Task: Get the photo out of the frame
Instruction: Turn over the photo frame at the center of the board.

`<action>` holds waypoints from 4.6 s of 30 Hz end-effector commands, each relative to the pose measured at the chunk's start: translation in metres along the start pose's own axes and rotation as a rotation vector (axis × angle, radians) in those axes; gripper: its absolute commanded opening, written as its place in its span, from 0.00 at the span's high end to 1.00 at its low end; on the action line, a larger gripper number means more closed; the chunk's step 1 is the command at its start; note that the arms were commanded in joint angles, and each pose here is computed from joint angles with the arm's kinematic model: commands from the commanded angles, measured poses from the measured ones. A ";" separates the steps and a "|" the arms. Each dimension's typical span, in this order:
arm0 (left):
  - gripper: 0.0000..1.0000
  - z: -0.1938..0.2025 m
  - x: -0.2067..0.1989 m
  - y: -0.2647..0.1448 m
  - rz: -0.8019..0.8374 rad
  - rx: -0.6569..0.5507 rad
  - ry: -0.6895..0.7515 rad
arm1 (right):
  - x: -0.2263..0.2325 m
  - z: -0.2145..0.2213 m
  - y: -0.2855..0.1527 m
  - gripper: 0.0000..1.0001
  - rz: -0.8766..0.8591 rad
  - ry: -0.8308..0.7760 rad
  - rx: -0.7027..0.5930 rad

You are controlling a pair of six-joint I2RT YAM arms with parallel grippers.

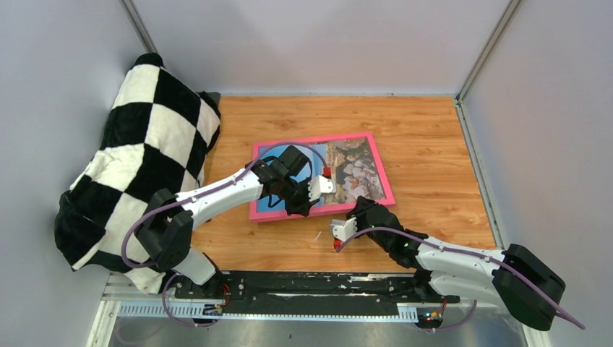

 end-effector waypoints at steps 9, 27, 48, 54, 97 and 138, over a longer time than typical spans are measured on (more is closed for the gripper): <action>0.20 -0.046 0.004 -0.076 -0.197 -0.169 0.106 | -0.061 -0.029 -0.021 1.00 0.172 0.100 -0.024; 0.00 -0.070 0.037 -0.325 -1.555 -0.104 -0.196 | -0.139 -0.079 -0.038 1.00 -0.072 0.354 0.117; 0.00 -0.047 0.043 -0.321 -1.683 -0.046 -0.318 | -0.234 -0.068 -0.054 1.00 -0.177 1.232 0.031; 0.00 -0.039 0.053 -0.297 -1.604 -0.013 -0.293 | -0.241 -0.017 -0.051 1.00 -0.141 1.525 0.030; 0.00 0.080 0.065 -0.127 -0.992 0.139 -0.305 | -0.130 0.132 -0.017 1.00 -0.018 2.219 0.124; 0.00 0.129 0.028 -0.149 -1.081 0.627 -0.328 | -0.086 0.175 -0.009 0.40 0.032 2.270 0.371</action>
Point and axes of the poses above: each gripper's point midway between its finger pads, its own y axis out along the fingers, its own x axis along the line the jaws close on, z = x × y, the point moved 8 cm from there along -y, back along the fingers, and after that the axes turned 15 degrees about y, right-handed, at the moved point
